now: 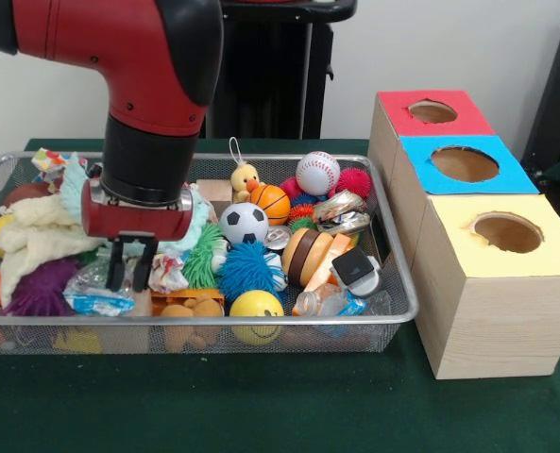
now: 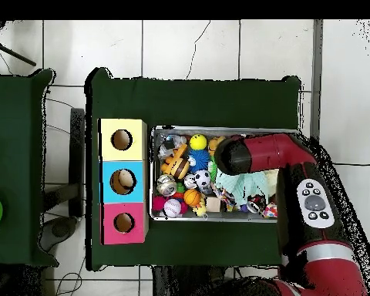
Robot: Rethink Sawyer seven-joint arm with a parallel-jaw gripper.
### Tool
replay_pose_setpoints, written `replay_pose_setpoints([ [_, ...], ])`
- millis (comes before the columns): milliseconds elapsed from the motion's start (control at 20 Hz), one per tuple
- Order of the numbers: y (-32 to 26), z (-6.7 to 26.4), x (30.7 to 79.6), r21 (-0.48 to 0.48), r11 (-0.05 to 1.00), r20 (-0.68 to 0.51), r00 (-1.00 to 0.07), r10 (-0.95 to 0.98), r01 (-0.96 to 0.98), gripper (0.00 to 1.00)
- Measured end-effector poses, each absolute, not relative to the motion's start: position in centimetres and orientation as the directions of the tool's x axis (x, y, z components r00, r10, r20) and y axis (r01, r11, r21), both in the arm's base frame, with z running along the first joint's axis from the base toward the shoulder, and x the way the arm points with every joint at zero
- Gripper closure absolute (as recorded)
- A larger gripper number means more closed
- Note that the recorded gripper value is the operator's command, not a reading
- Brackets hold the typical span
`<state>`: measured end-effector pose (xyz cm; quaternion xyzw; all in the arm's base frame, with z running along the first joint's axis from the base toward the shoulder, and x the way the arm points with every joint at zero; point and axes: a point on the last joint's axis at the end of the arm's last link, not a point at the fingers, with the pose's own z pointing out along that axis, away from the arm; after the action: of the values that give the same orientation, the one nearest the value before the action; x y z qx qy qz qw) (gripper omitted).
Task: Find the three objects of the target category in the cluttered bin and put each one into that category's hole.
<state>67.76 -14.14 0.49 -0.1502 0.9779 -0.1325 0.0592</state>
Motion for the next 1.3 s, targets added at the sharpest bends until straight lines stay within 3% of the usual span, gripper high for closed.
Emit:
replay_pose_setpoints([
  [650, -10.3, 7.8, 69.0, -0.338, 0.883, -0.119, -0.916, -0.382, -0.325, 1.0],
  [1300, -9.0, 10.8, 68.7, -0.342, 0.883, -0.107, -0.921, -0.375, -0.32, 1.0],
])
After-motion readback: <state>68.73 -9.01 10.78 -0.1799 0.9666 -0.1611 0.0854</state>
